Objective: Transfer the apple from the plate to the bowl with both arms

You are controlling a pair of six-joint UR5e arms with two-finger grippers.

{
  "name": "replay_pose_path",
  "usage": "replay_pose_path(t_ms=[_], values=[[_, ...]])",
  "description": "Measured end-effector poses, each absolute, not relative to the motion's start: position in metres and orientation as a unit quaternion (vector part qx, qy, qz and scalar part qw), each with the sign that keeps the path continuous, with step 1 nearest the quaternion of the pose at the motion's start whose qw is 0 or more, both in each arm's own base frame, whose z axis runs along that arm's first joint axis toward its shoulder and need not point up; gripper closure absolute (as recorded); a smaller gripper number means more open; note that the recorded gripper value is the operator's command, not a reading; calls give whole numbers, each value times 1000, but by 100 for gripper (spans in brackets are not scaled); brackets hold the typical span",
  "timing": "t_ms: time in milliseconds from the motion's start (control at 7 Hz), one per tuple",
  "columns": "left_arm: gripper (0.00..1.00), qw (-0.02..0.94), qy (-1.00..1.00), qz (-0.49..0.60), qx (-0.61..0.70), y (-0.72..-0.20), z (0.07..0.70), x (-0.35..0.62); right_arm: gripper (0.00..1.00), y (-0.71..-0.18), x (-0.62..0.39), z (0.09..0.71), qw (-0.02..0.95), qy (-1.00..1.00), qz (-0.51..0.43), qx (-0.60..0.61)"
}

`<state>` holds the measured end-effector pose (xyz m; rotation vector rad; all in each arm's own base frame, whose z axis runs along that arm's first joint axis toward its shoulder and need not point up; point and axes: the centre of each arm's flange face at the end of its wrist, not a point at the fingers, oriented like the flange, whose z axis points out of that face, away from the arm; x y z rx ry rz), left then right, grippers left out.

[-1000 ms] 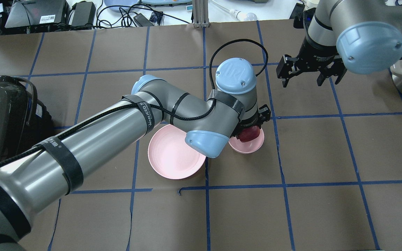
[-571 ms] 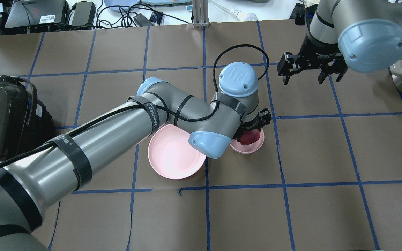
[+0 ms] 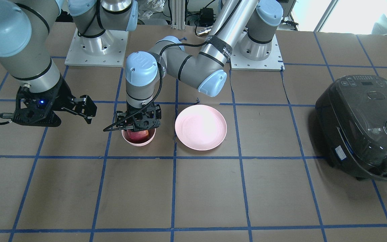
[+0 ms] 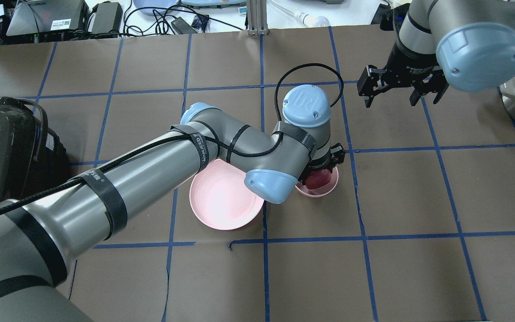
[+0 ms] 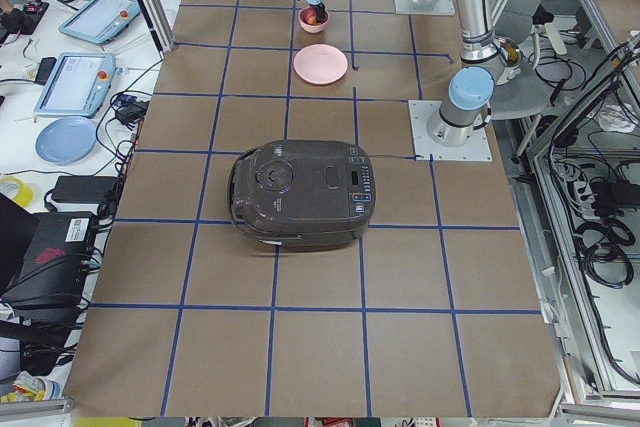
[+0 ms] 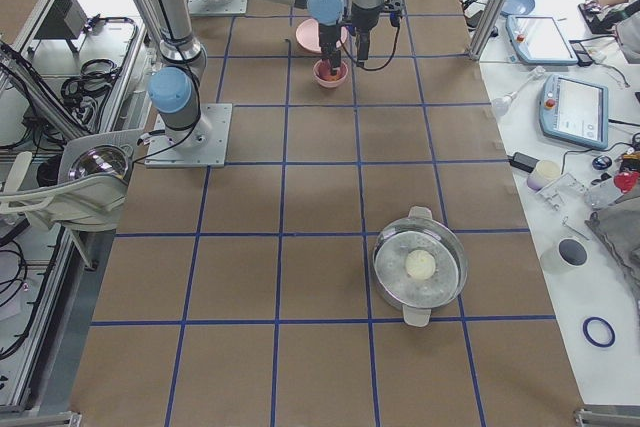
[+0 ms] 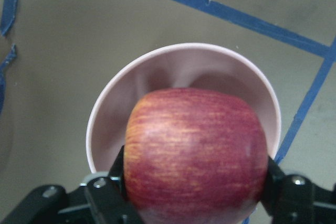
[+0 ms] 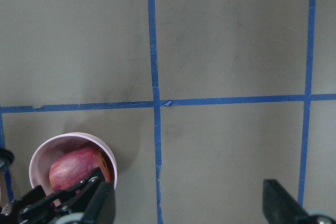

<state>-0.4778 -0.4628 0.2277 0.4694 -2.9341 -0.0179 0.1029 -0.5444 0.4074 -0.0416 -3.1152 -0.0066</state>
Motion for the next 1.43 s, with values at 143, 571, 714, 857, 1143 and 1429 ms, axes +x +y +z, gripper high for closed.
replay_pose_path(t_ms=[143,571,714,857,1143,1429], values=[[0,88,-986,-1,145,-465,238,-473,0,-545,100,407,13,-1000,-3,-16],[0,85,-989,3,118,-478,296,-434,0,-545,95,407,14,-1000,-5,-20],[0,80,-991,-1,105,-475,331,-418,0,-545,95,407,14,-1000,-5,-21],[0,71,-993,-12,91,-467,368,-402,0,-546,94,409,18,-1000,-4,-20],[0,51,-997,-16,59,-445,435,-359,0,-545,92,412,35,-999,-1,-20],[0,19,-1000,-14,5,-438,481,-294,0,-539,103,415,30,-999,-4,-19]])
